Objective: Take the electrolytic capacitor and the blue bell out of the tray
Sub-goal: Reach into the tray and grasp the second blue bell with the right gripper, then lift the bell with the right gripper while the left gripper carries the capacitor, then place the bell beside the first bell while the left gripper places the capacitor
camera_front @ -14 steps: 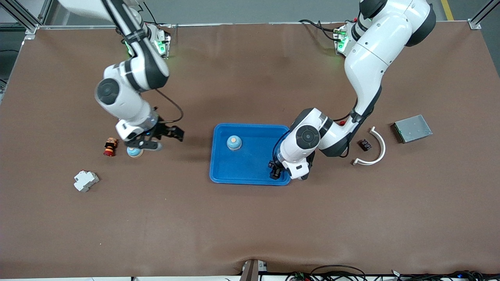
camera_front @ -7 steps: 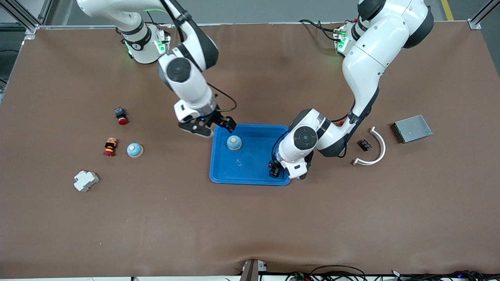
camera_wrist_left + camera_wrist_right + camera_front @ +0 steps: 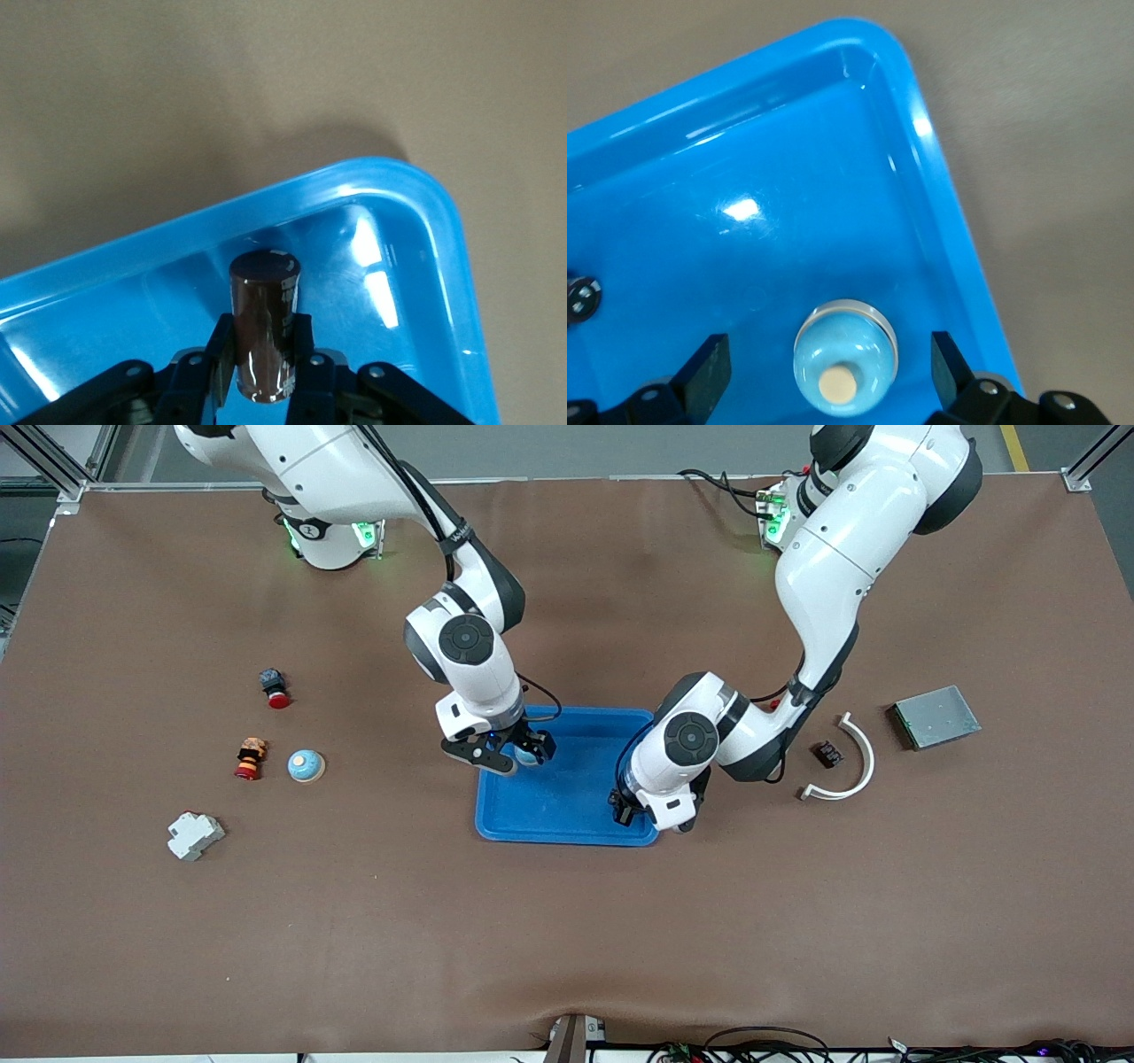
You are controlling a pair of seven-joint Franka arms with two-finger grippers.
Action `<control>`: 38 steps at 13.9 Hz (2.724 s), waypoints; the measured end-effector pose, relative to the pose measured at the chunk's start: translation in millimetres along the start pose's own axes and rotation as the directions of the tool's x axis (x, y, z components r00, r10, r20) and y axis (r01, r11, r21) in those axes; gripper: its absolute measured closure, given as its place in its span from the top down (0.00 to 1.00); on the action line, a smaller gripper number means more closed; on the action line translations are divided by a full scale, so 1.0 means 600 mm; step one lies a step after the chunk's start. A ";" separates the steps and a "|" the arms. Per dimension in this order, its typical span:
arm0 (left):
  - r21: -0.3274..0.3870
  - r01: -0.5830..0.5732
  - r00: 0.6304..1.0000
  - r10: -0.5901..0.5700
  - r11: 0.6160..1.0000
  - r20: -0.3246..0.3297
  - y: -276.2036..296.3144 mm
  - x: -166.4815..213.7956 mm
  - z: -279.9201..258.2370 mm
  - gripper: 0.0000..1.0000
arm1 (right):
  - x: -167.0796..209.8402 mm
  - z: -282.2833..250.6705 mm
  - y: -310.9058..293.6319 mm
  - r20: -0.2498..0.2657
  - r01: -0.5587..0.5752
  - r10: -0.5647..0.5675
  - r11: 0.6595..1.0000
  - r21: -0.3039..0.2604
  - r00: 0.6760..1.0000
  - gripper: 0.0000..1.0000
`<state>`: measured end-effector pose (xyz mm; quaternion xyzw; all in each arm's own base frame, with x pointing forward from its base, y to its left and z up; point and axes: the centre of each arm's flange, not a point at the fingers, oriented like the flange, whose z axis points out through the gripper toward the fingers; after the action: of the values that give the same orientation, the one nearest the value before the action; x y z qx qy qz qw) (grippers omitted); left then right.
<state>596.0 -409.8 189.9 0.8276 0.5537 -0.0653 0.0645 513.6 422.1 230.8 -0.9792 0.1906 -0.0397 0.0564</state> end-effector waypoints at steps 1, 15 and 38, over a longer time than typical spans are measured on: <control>0.007 -0.003 1.000 0.003 1.000 -0.006 0.002 -0.002 -0.008 0.30 | -0.007 0.016 -0.002 0.001 0.006 -0.006 1.000 0.004 1.000 1.00; 0.269 -0.304 0.944 0.327 0.914 -0.044 -0.044 0.363 -0.308 0.30 | -0.051 0.060 -0.009 -0.023 0.104 -0.105 0.993 -0.047 0.994 1.00; 0.279 -0.491 0.861 0.509 0.825 0.009 -0.127 0.699 -0.207 0.93 | 0.106 -0.061 -0.025 0.070 0.229 -0.221 0.963 -0.145 0.973 0.65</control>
<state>688.5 22.1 234.2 0.9462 0.3052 -0.0939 -0.0530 574.1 408.6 272.6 -0.9967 0.0788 -0.0053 -0.0182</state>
